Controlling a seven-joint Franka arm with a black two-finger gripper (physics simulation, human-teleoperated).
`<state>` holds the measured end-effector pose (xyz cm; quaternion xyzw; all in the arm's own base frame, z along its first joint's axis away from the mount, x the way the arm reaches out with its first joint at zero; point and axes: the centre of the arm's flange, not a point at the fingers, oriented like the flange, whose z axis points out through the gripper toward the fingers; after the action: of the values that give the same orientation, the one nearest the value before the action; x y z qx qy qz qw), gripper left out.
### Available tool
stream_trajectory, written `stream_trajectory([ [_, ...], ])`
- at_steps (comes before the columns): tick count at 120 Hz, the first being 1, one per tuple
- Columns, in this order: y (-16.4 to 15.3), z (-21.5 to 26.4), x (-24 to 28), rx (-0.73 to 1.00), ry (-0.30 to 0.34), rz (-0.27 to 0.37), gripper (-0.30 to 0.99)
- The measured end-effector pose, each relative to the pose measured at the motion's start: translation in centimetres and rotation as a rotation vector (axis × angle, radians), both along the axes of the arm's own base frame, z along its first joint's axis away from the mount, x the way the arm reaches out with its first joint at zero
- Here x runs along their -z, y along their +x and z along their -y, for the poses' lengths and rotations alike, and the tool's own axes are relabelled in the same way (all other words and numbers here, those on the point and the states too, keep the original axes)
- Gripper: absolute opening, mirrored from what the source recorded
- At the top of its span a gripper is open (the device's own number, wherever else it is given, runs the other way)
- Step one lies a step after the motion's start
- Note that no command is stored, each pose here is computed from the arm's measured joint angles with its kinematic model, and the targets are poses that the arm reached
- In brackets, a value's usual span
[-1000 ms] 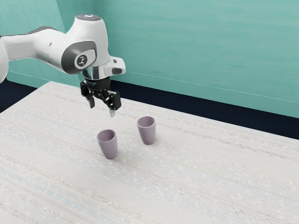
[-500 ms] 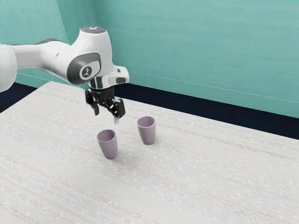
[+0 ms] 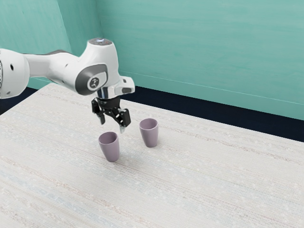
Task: Place the left cup onto the right cup
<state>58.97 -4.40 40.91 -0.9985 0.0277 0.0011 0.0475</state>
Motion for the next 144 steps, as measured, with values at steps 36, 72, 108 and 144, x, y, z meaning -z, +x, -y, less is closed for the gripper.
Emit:
stream_trajectory([
  [36, 0.7, -0.3, 1.9, 0.007, -0.004, 0.000, 0.69],
  [72, 1.1, -0.3, 2.9, 0.015, -0.005, 0.005, 0.69],
  [108, 1.4, -0.6, 4.2, 0.019, -0.004, -0.002, 0.69],
  [144, 1.1, -0.6, 5.8, 0.020, -0.006, -0.011, 0.69],
])
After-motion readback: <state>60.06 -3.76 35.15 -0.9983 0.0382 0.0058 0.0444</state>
